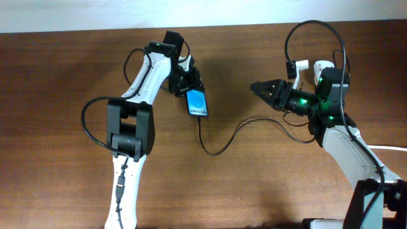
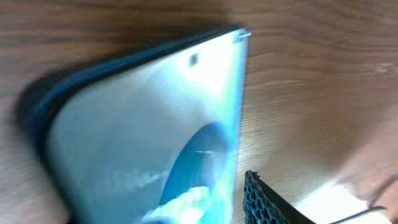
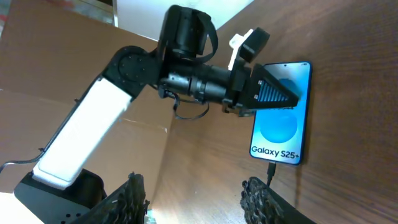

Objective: Plug charger to phone and switch on socket

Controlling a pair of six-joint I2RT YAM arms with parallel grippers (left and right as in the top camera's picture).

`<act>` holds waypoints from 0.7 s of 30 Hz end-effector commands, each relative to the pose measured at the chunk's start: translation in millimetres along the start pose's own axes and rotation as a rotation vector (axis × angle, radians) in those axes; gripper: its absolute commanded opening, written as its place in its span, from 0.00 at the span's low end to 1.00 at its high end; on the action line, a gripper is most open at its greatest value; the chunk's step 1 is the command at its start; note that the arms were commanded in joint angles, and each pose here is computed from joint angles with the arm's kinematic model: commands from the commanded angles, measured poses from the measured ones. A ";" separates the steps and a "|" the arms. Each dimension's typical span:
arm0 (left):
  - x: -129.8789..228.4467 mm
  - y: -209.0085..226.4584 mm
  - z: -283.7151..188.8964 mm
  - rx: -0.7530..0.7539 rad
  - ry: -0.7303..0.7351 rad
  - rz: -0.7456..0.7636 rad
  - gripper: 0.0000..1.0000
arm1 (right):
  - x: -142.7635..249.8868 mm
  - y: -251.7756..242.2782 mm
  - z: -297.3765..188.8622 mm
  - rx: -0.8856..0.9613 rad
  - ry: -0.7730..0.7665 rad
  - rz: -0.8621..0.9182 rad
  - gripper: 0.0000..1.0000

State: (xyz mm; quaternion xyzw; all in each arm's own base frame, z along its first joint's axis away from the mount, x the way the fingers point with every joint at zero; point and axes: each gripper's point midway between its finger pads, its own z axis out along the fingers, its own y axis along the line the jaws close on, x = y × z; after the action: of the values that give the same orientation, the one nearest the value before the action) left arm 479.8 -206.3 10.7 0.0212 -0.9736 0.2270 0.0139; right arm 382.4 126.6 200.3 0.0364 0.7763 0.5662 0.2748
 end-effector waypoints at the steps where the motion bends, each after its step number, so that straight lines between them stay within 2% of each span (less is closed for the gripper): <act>1: 2.8 63.9 4.4 -0.311 0.002 -0.031 0.53 | -2.6 -2.1 -0.4 0.007 -0.009 -0.030 0.53; 4: -0.7 81.1 -5.2 -0.426 -0.024 -0.027 0.60 | -2.5 -2.0 -0.4 0.007 -0.009 -0.031 0.53; 7: -7.4 85.8 -13.6 -0.474 -0.057 -0.021 0.59 | -2.6 -2.0 -0.4 0.008 -0.009 -0.054 0.52; 10: -28.8 53.4 -69.5 -0.444 -0.194 0.016 0.57 | -1.4 -3.6 -0.4 0.014 -0.007 -0.067 0.51; 13: -32.5 8.0 -155.9 -0.388 -0.365 0.091 0.57 | -9.1 -5.7 -3.1 0.059 -0.050 -0.097 0.55; 15: -19.9 -21.7 -211.9 -0.363 -0.465 0.188 0.56 | -11.7 -20.2 -8.2 0.187 -0.053 -0.105 0.55; 16: -14.6 -29.8 -223.8 -0.362 -0.483 0.230 0.57 | -11.3 -27.8 -11.4 0.251 -0.042 -0.102 0.55; 18: 3.9 -47.6 -251.4 -0.355 -0.515 0.299 0.59 | -24.3 -45.4 -36.9 0.542 -0.023 -0.127 0.55; 20: 14.9 -51.3 -258.9 -0.355 -0.510 0.305 0.59 | -42.8 -25.1 -55.9 0.655 -0.008 -0.196 0.57; 21: 17.6 -49.9 -258.4 -0.358 -0.500 0.302 0.58 | -51.3 -8.1 -60.8 0.649 -0.010 -0.216 0.58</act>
State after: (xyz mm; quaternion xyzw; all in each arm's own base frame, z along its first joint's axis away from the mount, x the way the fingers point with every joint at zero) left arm 474.8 -139.7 258.7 -0.0582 -0.9643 0.0466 -0.2541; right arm 386.7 73.2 182.7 0.0861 0.9090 0.3246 0.2467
